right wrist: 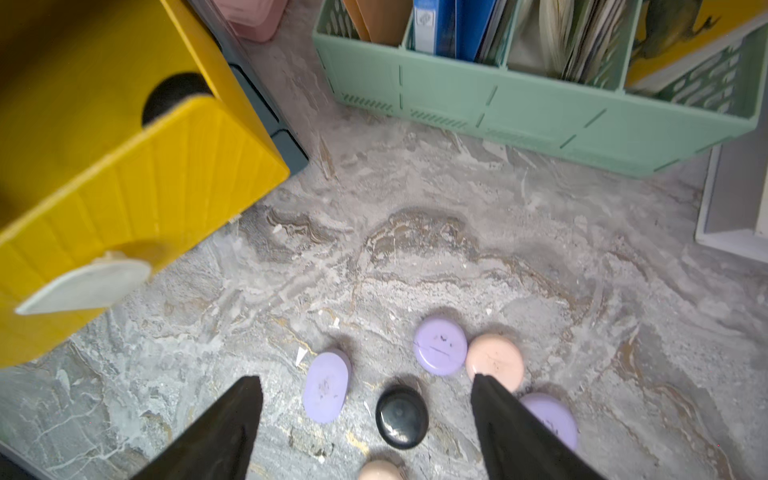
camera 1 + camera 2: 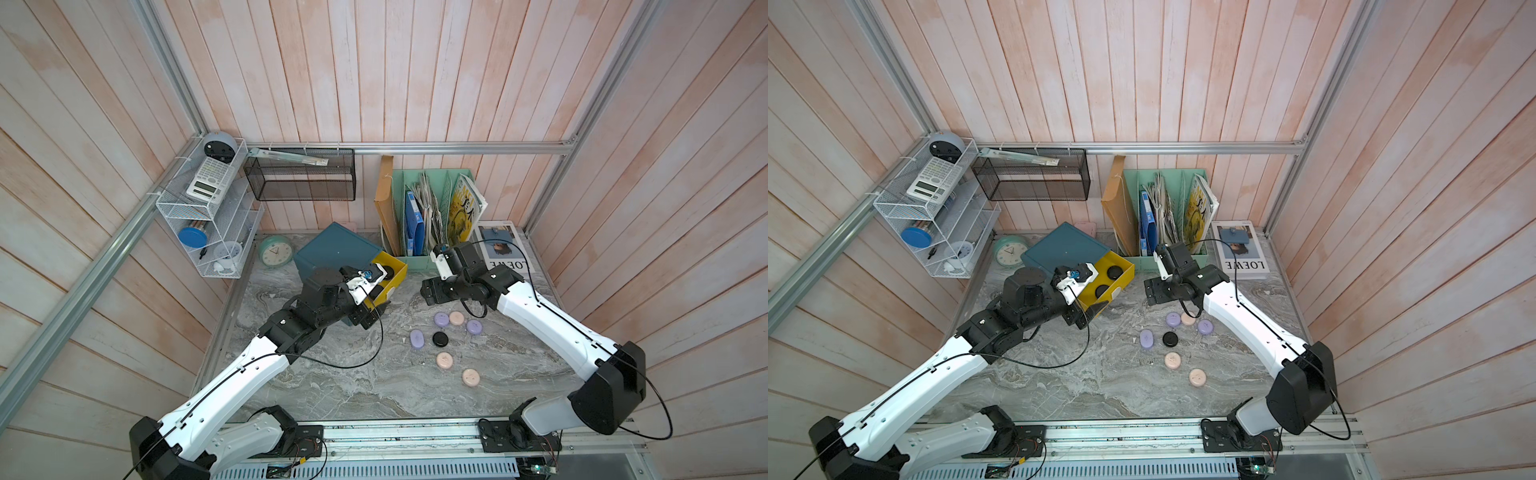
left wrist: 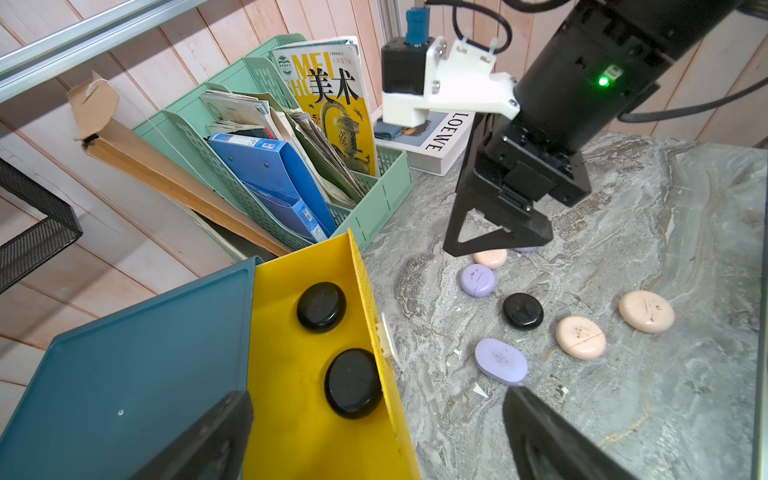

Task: Put the bluetooth earphones in the drawer according to color
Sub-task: Place the bluetooth earphone in the drawer, then pick up the Bluetooth earphone from the center of the board.

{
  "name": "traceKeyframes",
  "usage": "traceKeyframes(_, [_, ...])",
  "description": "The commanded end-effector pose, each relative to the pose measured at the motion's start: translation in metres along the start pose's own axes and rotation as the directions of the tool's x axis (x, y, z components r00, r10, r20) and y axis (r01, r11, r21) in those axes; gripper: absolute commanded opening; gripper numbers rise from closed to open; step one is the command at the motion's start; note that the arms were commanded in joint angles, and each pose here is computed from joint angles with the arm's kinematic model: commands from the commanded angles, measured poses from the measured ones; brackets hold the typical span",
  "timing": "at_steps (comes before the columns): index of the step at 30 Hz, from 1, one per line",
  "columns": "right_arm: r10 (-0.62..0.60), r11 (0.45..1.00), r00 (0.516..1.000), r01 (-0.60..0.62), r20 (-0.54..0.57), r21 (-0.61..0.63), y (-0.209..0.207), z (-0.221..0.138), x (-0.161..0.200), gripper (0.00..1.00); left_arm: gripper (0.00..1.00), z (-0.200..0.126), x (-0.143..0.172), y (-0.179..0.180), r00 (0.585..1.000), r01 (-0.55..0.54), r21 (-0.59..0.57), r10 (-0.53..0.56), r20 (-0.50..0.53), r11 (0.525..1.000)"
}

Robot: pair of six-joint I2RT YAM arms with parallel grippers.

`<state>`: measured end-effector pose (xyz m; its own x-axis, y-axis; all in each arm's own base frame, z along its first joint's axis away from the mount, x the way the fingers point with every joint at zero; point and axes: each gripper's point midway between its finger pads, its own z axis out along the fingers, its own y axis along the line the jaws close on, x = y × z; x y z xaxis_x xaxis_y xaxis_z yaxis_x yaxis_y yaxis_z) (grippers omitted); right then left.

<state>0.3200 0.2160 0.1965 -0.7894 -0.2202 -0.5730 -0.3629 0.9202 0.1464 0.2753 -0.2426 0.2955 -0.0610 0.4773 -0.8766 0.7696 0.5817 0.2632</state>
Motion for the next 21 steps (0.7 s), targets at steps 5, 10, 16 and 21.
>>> traceKeyframes(5, [0.087,0.996,0.994,-0.085,-0.062,0.037,-0.015,0.015,0.034,0.86,1.0,0.009,0.003,-0.019,0.999,-0.035,0.057,0.036,-0.023,0.998])
traceKeyframes(10, [0.137,0.989,0.985,-0.132,-0.1,0.06,-0.022,0.03,0.054,0.86,1.0,0.015,0.005,-0.029,0.998,-0.047,0.085,0.05,-0.034,0.995])
traceKeyframes(16, [0.171,0.983,0.96,-0.15,-0.224,0.107,-0.031,0.043,0.085,0.86,1.0,0.02,0.008,-0.043,0.996,-0.063,0.128,0.07,-0.046,0.99])
traceKeyframes(21, [0.176,0.983,0.926,-0.147,-0.335,0.11,-0.031,0.058,0.112,0.85,1.0,0.023,0.012,-0.054,0.994,-0.09,0.149,0.099,-0.052,0.985])
